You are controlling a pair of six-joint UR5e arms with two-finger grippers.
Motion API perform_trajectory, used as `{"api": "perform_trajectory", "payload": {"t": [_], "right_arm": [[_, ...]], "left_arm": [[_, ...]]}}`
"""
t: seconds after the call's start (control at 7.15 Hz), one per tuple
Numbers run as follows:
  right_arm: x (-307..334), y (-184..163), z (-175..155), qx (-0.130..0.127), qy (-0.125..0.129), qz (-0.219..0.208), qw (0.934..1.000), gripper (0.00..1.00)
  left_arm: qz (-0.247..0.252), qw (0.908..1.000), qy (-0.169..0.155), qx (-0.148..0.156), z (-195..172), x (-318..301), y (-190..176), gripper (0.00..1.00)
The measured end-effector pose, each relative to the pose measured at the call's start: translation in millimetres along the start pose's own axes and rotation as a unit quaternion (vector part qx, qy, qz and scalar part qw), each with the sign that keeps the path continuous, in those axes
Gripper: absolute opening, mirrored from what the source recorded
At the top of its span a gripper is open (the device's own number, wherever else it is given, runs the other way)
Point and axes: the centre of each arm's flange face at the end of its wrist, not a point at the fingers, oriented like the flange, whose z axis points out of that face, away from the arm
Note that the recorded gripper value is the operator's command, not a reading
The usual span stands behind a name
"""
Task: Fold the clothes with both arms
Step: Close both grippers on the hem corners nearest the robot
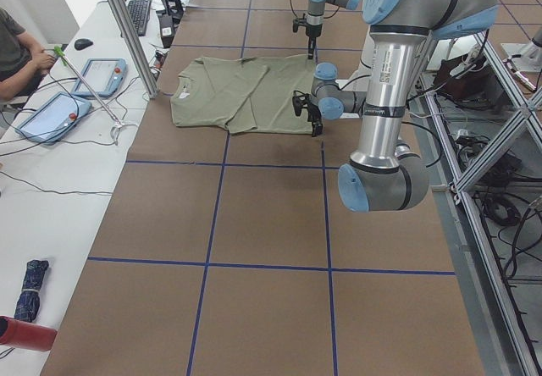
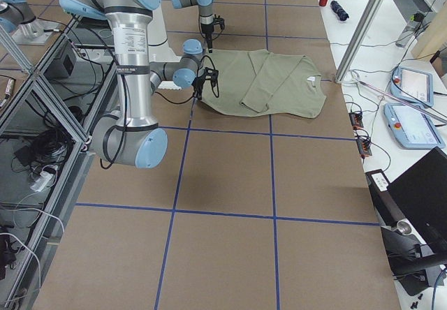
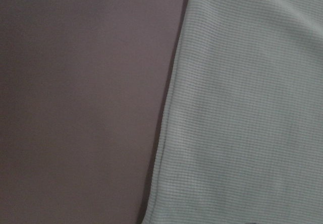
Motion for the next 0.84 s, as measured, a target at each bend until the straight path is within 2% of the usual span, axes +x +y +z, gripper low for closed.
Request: {"api": "perform_trajectory", "payload": {"t": [0.28, 0.7, 0.84], "right_arm": [[0.1, -0.4, -0.1, 0.0, 0.0, 0.0, 1.0, 0.0], [0.9, -1.2, -0.2, 0.0, 0.001, 0.001, 1.0, 0.0], [1.2, -1.8, -0.4, 0.0, 0.001, 0.001, 1.0, 0.0]], "left_arm": [[0.0, 1.0, -0.005, -0.001, 1.7, -2.0, 0.8, 0.71], [0.001, 1.0, -0.008, -0.002, 2.2, -0.4, 3.1, 0.47], [0.001, 1.0, -0.008, -0.004, 2.2, 0.6, 4.4, 0.42]]}}
